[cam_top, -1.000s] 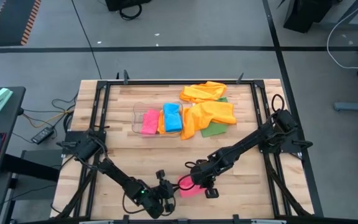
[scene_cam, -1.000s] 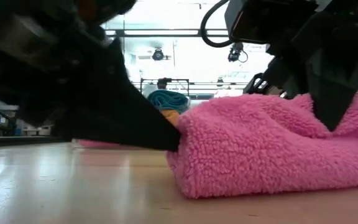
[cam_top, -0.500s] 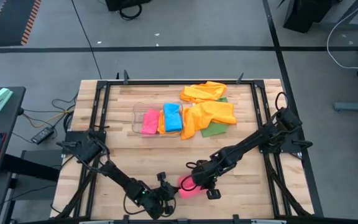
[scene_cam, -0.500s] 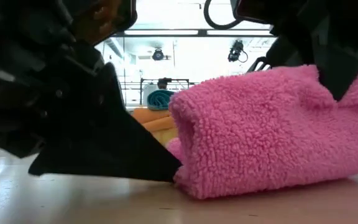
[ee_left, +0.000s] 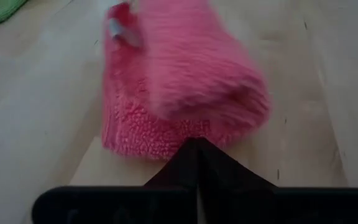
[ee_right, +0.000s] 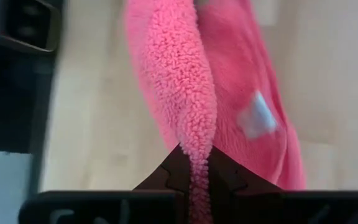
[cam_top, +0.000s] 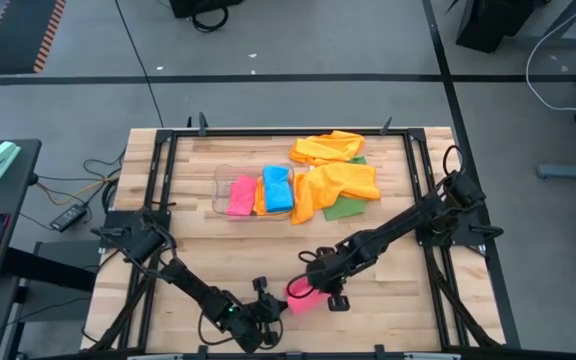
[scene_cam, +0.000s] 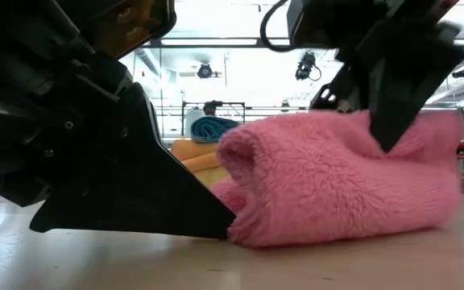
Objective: Fold microfiber towels
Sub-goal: Fold the pink microfiber cloth
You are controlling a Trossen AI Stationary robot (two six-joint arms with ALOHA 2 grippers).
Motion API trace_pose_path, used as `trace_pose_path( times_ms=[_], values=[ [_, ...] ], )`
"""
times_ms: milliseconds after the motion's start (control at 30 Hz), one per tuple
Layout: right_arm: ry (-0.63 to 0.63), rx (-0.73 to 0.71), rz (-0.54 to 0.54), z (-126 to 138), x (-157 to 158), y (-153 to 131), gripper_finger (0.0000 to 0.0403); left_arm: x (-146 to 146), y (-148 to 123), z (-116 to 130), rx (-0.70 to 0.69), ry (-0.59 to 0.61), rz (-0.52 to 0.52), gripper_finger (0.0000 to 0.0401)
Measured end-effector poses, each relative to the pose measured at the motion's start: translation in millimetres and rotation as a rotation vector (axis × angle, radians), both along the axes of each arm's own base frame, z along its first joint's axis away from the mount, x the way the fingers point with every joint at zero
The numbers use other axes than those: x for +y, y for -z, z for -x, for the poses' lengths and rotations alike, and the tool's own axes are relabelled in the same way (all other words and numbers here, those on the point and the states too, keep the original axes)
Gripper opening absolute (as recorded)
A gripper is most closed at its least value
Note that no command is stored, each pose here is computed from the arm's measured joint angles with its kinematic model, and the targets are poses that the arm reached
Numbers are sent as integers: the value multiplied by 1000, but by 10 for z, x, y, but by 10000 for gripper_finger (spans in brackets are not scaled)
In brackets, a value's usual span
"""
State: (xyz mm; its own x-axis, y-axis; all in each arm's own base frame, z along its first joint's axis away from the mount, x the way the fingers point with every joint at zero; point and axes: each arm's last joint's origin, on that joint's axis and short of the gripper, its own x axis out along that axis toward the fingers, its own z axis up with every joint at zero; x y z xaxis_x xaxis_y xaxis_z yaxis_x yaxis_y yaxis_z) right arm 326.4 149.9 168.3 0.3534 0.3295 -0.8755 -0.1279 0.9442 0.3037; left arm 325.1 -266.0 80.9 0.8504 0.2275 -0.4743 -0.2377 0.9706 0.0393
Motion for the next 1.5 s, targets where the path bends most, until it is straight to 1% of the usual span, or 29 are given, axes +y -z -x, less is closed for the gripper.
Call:
trace_pose_path(
  times_ms=[100, 300, 367, 533, 633, 767, 867, 967, 1067, 1200, 1367, 1500],
  values=[
    [21, 9, 29, -2, -46, 10, 37, 0, 0, 0, 0, 0, 0, 14],
    [-9, -4, 43, -17, -45, 41, 37, 0, 1, 1, 1, 1, -1, 28],
    [-11, -26, 42, -44, -36, 58, 37, 0, 1, 1, 2, 2, -2, 28],
    [29, -47, 85, -86, -130, 64, 37, 1, 2, 1, 3, 2, -3, 17],
    [44, -61, 85, -98, -177, 95, 37, 1, 2, 1, 4, 4, -7, 17],
    [61, -43, 77, -33, -222, 223, 38, 0, 2, 2, 4, 5, -8, 25],
    [58, -71, 66, -21, -221, 268, 43, 0, 2, 2, 5, 6, -10, 28],
    [33, -96, 69, -26, -208, 268, 59, 0, 2, 2, 5, 6, -10, 26],
    [-15, -125, 85, -51, -190, 231, 82, 0, 2, 2, 6, 9, -15, 21],
    [-48, -153, 98, -90, -186, 181, 113, -1, 1, 2, 7, 12, -20, 19],
    [-36, -152, 113, -112, -254, 182, 149, -1, 1, 2, 7, 12, -20, 27],
    [-22, -139, 123, -121, -313, 190, 169, -1, 1, 2, 7, 12, -20, 28]
  ],
)
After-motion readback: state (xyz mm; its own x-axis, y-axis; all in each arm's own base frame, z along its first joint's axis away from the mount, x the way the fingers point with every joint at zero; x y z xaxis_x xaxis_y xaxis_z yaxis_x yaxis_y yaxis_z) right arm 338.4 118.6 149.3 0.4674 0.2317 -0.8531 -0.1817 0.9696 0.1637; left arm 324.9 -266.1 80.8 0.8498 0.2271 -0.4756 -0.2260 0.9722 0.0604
